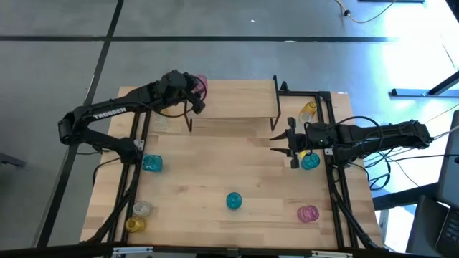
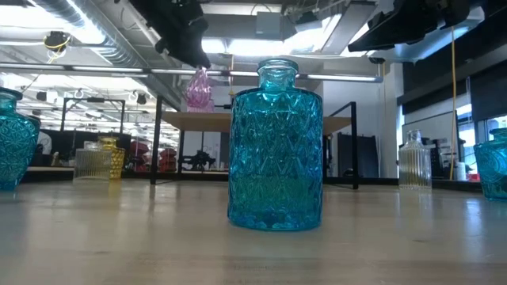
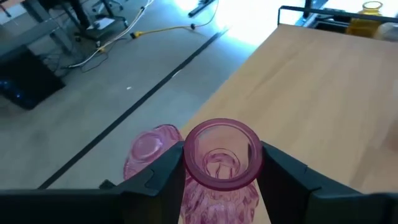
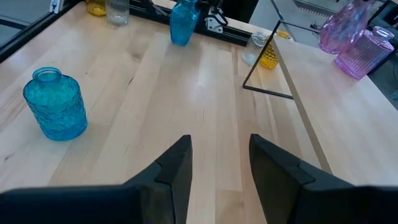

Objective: Sort vases onto shelf
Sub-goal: Put the top violet flower vase on the shelf aligned with the other violet flower vase

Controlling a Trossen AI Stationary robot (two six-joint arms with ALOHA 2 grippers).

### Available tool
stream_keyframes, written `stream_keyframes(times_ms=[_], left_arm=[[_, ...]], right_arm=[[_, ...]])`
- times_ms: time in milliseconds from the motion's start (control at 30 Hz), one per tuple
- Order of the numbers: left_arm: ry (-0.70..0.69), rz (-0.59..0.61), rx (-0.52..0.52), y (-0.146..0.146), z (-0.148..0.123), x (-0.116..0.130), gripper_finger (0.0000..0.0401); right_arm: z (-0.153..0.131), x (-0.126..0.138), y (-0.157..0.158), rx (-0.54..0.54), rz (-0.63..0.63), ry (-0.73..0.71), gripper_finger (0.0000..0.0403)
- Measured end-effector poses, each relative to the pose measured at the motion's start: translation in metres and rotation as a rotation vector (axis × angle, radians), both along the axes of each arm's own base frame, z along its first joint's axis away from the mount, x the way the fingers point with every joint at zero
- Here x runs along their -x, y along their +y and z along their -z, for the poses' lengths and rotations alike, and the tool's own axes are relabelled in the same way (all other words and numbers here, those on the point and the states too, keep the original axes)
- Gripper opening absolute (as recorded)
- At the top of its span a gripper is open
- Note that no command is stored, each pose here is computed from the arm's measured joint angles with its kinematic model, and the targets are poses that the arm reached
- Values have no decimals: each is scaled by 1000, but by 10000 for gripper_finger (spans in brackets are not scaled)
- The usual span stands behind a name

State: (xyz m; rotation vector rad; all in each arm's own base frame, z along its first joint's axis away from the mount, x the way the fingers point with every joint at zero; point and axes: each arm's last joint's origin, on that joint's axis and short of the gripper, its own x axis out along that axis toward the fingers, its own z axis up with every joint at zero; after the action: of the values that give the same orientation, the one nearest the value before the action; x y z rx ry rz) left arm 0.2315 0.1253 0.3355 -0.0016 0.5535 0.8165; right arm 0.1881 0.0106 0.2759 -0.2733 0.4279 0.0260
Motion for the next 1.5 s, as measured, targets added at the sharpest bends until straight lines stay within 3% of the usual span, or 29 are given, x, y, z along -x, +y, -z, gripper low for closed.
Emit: stream_keyframes(times_ms=[333,667,1500], left_arm=[[-17,-8,41,14,5,4,165],[-59,-35,39,24,33,11,165],[-42,-35,41,24,36,10,187]], right_arm=[[0,0,0,0,0,0,143],[1,0,0,0,0,4,143],[9,-12,0,31,34,36,143]])
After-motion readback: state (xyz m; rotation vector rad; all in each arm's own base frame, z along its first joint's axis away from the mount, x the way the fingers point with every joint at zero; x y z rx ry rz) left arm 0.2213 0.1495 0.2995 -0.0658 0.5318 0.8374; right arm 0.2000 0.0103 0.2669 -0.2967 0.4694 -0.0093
